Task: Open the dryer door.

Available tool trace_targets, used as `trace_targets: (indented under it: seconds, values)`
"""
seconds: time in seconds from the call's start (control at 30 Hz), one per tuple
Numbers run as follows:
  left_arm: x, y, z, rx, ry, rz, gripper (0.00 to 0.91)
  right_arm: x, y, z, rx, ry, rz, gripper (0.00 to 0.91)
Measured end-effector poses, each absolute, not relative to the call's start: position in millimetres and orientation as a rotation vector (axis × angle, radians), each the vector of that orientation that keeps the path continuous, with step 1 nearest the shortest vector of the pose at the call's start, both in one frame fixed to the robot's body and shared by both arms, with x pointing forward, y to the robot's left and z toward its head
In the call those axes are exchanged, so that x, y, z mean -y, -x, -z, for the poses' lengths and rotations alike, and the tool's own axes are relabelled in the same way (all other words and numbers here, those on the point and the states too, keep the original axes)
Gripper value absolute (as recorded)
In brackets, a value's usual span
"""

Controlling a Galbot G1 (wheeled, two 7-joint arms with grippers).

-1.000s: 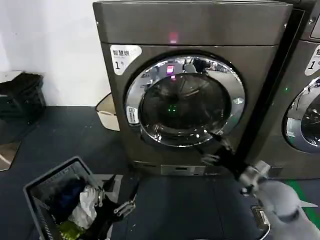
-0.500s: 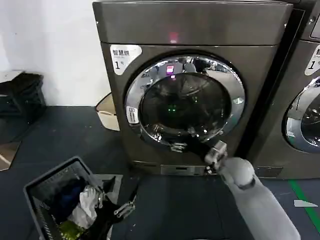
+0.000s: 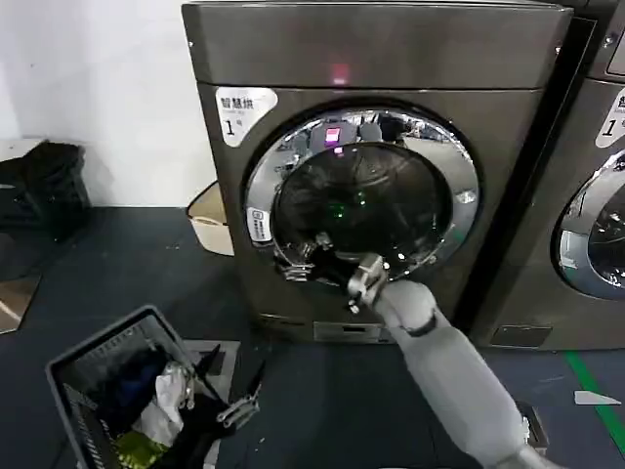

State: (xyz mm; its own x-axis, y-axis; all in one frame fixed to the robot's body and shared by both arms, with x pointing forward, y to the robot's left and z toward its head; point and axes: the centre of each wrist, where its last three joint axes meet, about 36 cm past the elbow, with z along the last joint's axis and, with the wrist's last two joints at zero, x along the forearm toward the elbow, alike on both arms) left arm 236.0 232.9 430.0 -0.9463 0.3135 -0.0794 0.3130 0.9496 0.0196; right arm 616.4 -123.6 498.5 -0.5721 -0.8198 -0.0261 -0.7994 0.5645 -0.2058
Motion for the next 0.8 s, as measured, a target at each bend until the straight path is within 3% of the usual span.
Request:
trace_targets:
  seconds: [0.8]
  values:
    - [-232, -234, -436, -3.011, -0.496, -0.036, 0.907, 87, -644, -499, -2.619, 1.560, 0.198, 0.907]
